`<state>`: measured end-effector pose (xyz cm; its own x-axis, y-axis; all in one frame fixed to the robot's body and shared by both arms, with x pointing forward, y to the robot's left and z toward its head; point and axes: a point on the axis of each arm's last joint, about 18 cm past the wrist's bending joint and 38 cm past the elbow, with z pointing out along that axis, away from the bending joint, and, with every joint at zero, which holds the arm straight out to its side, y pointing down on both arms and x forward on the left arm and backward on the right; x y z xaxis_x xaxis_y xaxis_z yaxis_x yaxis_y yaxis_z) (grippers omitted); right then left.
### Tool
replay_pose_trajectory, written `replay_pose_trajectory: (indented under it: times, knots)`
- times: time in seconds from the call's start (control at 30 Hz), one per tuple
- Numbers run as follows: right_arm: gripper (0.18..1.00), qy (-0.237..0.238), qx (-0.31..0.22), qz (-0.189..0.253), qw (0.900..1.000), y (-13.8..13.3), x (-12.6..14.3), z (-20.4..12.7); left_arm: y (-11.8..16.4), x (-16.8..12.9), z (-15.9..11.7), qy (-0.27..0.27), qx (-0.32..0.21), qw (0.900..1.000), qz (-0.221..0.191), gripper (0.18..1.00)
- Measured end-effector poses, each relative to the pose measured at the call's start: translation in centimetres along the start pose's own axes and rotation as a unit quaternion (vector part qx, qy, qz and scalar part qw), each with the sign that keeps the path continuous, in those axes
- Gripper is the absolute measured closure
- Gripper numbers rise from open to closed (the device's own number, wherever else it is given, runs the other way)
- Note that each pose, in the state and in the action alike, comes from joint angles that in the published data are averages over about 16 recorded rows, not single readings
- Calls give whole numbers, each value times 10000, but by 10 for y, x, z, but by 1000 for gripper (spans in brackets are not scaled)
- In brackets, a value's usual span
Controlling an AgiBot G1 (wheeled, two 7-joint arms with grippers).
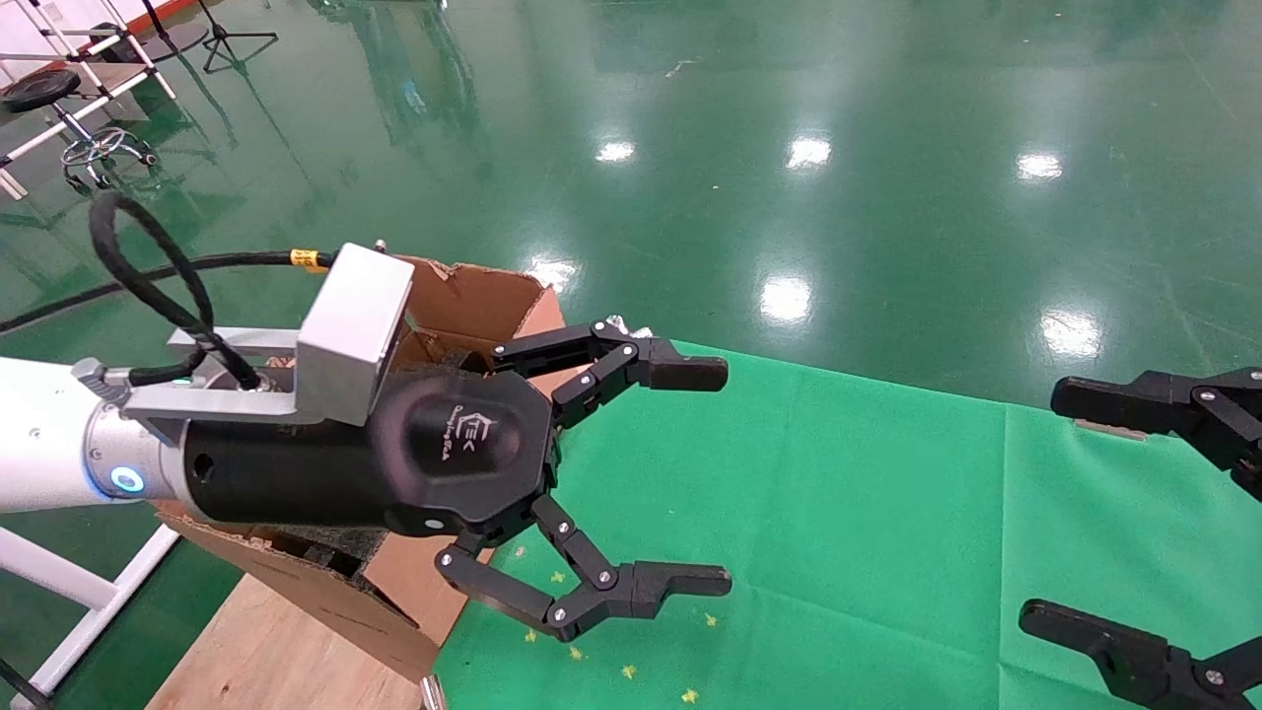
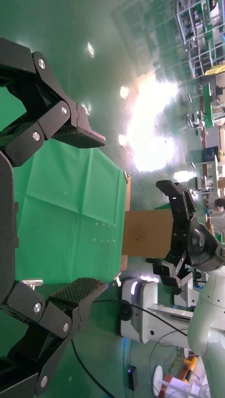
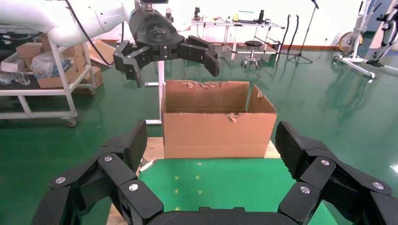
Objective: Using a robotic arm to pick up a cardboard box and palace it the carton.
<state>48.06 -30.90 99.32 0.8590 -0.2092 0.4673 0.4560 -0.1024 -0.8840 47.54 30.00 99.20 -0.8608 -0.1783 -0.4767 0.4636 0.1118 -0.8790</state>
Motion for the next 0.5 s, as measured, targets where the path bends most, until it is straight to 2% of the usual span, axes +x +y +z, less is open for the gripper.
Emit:
replay_pose_trajectory:
  times: [0.5]
  knots:
    - [178, 0, 0, 0, 10000, 0, 0, 0, 0, 0, 0, -7, -3, 10000, -1, 183]
